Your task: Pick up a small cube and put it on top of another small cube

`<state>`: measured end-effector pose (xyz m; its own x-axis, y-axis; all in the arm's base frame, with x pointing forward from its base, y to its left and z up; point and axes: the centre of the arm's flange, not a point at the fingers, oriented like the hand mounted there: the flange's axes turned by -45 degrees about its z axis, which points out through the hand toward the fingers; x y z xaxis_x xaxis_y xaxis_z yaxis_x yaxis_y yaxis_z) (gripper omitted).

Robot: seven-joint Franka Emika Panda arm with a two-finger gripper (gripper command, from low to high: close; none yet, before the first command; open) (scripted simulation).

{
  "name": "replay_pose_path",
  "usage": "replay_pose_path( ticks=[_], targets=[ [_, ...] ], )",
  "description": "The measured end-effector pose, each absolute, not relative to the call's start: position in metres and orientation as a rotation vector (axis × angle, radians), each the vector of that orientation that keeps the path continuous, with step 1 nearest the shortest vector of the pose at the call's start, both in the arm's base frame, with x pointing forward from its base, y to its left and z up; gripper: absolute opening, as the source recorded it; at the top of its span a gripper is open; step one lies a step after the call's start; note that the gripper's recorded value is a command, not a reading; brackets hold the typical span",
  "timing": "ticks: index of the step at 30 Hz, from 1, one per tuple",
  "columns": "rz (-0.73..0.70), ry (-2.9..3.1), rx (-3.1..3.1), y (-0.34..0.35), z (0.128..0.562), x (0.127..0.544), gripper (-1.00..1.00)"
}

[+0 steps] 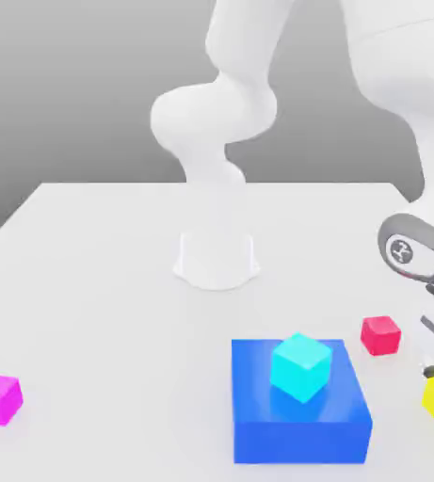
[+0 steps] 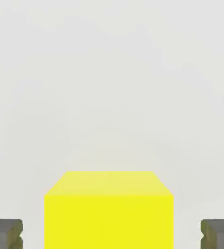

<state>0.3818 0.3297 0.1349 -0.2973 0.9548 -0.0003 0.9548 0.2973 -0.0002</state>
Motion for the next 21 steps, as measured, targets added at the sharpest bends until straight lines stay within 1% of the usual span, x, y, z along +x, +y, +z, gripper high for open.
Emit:
replay_pose_path(
  ticks=[3,4,9,14,21],
  targets=[
    [-0.003,2.531,1.862,0.329,0.129,0.381,-1.0],
    [-0.002,2.531,1.86,0.33,0.133,0.381,-1.0],
    [-0.004,2.554,1.834,0.329,0.189,0.377,-1.0],
    [-0.007,2.823,1.437,0.314,0.214,0.327,-1.0],
    [-0.002,3.071,0.706,0.284,0.238,0.249,-1.0]
  ],
)
